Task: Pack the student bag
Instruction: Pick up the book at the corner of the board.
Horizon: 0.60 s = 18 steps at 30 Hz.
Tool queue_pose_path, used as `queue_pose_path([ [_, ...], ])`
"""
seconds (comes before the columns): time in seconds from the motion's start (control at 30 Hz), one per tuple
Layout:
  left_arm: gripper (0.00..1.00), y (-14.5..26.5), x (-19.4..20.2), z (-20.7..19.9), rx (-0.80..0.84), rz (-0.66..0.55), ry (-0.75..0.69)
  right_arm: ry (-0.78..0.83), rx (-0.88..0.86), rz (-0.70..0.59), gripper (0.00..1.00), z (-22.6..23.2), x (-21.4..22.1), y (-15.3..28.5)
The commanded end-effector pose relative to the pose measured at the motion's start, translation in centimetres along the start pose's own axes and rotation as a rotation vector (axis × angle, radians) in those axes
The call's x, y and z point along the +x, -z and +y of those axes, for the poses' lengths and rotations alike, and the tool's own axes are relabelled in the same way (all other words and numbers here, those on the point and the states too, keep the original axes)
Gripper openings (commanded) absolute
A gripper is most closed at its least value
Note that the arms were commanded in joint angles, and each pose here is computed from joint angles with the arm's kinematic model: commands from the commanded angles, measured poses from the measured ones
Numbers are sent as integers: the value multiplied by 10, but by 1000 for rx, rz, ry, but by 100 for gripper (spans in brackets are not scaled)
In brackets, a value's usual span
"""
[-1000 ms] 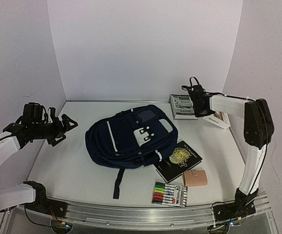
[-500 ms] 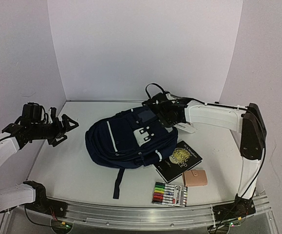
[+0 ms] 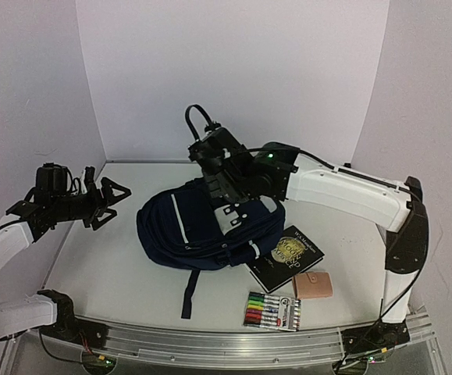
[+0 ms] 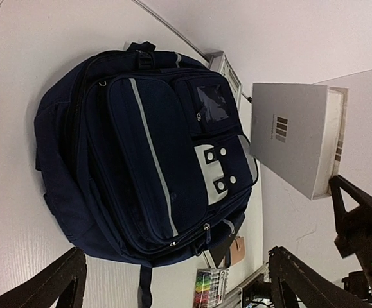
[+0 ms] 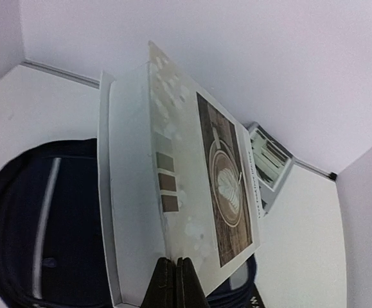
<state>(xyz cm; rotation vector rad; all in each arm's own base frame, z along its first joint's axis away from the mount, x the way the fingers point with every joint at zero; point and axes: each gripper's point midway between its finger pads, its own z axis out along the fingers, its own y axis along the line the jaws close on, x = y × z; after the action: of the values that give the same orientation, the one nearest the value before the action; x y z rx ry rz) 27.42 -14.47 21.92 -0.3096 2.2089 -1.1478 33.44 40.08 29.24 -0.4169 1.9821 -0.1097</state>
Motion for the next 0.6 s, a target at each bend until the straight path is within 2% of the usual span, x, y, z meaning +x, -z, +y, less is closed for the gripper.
queue_pose_path([
  [0.0,98,-4,-2,-26,114,-14,-9,27,-163,-9,0,70,1,11],
  [0.13,99,-12,6,-33,154,-19,-1,50,-276,20,0,125,22,15],
  [0.27,99,-30,22,-29,157,28,26,52,-360,55,0,158,43,23],
  [0.57,100,-41,25,-34,195,26,34,22,-426,84,0,173,59,33],
])
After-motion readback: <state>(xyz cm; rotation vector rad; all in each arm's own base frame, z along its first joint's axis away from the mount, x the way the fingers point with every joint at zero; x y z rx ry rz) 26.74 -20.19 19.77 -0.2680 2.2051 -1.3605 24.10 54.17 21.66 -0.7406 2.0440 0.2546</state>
